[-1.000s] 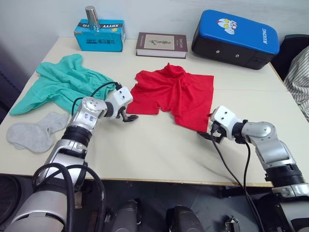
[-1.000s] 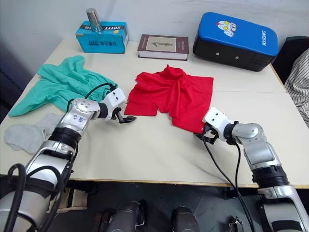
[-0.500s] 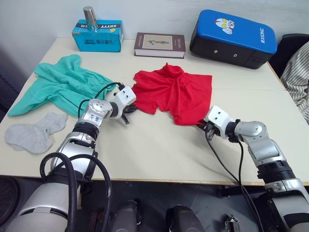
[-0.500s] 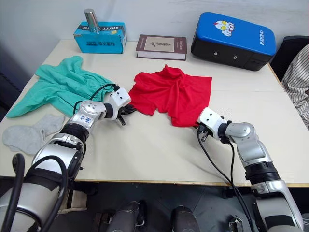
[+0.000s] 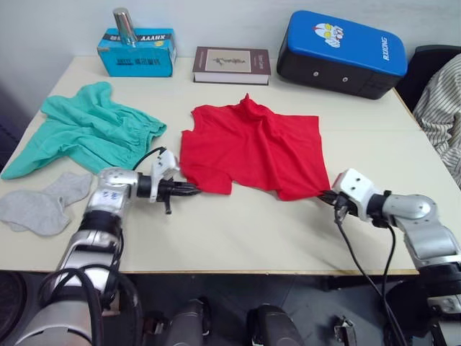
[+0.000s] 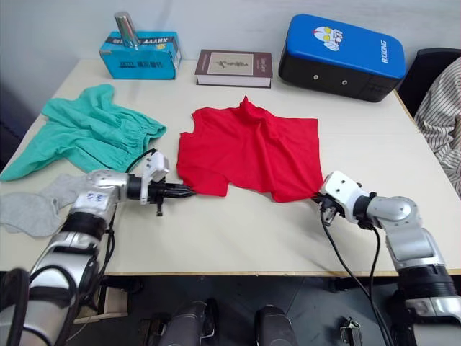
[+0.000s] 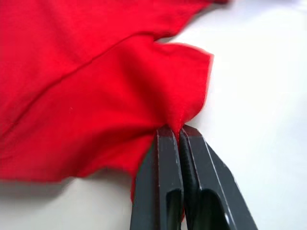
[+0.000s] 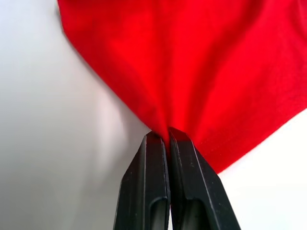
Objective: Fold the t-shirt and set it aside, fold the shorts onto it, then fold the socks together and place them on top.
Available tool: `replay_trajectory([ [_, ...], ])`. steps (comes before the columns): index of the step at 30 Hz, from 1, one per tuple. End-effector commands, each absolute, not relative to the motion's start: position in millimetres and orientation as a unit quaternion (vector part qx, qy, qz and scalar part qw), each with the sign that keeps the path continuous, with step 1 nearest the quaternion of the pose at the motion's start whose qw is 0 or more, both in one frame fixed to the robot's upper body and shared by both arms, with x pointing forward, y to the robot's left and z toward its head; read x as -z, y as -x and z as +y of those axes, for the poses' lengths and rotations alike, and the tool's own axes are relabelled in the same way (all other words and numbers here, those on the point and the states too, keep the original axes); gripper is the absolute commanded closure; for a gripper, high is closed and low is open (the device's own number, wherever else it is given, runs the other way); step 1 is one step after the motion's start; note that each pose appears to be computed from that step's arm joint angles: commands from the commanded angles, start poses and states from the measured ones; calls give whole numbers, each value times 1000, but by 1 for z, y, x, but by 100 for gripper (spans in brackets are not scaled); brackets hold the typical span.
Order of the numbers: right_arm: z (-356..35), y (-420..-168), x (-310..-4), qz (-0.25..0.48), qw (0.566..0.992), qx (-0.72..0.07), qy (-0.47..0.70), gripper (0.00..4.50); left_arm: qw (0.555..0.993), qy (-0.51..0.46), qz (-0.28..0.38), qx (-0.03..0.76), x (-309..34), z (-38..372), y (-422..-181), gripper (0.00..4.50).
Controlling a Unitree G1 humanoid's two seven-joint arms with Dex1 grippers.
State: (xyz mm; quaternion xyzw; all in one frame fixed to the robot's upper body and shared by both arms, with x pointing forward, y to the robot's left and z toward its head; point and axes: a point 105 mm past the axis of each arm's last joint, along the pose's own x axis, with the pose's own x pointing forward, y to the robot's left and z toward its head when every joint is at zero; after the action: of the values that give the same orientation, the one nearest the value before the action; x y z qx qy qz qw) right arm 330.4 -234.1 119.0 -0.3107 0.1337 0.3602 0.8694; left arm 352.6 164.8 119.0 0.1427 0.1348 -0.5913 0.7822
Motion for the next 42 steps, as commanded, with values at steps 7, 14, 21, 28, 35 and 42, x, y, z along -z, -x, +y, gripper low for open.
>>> replay_trajectory([
  [7,-265,-251,-113,198,820,-436,314,448,731,-167,144,646,-137,172,-240,450],
  [14,-273,-212,-92,303,782,-480,256,448,727,-152,204,638,-117,186,-209,450],
  [21,-268,-225,-110,280,794,-477,253,448,763,-156,159,607,-135,192,-238,450],
  [28,-260,-257,-147,200,829,-472,224,448,803,-167,69,568,-184,190,-289,450],
  [35,-278,-371,-305,-83,916,-219,325,448,903,-252,-166,306,-324,205,-407,450],
  [42,-285,-347,-482,-393,838,24,377,448,846,-221,-479,79,-516,231,-360,450],
])
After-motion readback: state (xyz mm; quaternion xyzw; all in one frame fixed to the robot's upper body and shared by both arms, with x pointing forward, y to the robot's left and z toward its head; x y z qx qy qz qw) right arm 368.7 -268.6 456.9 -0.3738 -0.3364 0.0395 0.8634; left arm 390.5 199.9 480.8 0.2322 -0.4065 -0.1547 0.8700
